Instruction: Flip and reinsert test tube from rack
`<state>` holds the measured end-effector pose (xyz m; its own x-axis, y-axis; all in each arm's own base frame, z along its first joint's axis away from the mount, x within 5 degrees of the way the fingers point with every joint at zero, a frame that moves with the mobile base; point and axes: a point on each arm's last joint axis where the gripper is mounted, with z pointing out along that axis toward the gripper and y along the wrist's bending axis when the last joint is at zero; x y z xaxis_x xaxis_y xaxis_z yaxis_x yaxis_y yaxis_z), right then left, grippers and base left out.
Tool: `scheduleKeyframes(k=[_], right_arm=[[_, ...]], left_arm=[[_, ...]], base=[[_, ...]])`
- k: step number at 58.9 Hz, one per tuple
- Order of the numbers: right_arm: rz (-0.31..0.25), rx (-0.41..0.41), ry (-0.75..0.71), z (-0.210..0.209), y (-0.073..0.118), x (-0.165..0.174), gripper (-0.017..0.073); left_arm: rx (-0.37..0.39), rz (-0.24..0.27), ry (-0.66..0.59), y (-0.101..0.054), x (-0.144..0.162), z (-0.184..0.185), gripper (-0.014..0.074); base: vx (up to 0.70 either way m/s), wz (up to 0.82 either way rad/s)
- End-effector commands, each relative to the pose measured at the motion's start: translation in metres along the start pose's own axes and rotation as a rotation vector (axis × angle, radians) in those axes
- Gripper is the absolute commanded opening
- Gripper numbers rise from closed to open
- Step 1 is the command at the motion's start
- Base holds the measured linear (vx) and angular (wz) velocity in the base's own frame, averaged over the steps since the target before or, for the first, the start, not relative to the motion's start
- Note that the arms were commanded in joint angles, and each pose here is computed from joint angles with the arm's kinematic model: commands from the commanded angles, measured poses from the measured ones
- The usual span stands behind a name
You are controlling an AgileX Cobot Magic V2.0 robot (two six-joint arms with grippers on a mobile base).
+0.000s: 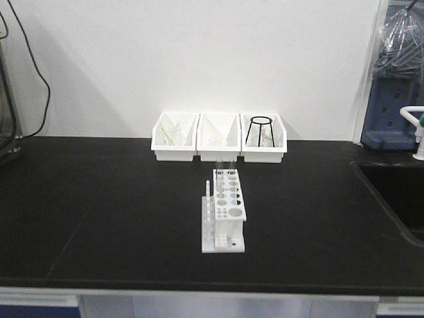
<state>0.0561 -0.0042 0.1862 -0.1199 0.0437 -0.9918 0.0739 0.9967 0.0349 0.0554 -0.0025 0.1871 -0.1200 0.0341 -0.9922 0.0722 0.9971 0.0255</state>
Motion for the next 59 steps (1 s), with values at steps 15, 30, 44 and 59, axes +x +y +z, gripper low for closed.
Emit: scheduleKeyframes(k=[15,30,44,59], right_arm=[[-0.019,0.002,-0.092,-0.0012,0.0001,-0.0071,-0.0010],[-0.019,0.002,-0.092,-0.0012,0.0001,-0.0071,-0.0010],[-0.019,0.002,-0.092,-0.0012,0.0001,-0.0071,-0.0010],[-0.019,0.002,-0.092,-0.0012,0.0001,-0.0071,-0.0010]], left_arm=[[0.013,-0.014,-0.087,-0.0010,-0.0085,-0.0012,-0.0006],[0.013,-0.014,-0.087,-0.0010,-0.0085,-0.0012,-0.0006],[0.013,-0.014,-0.087,-0.0010,-0.0085,-0.0012,-0.0006],[0.013,-0.014,-0.087,-0.0010,-0.0085,-0.0012,-0.0006]], base=[[0.36,-0.07],[0.35,-0.09],[0.32,-0.05],[0.28,0.01]])
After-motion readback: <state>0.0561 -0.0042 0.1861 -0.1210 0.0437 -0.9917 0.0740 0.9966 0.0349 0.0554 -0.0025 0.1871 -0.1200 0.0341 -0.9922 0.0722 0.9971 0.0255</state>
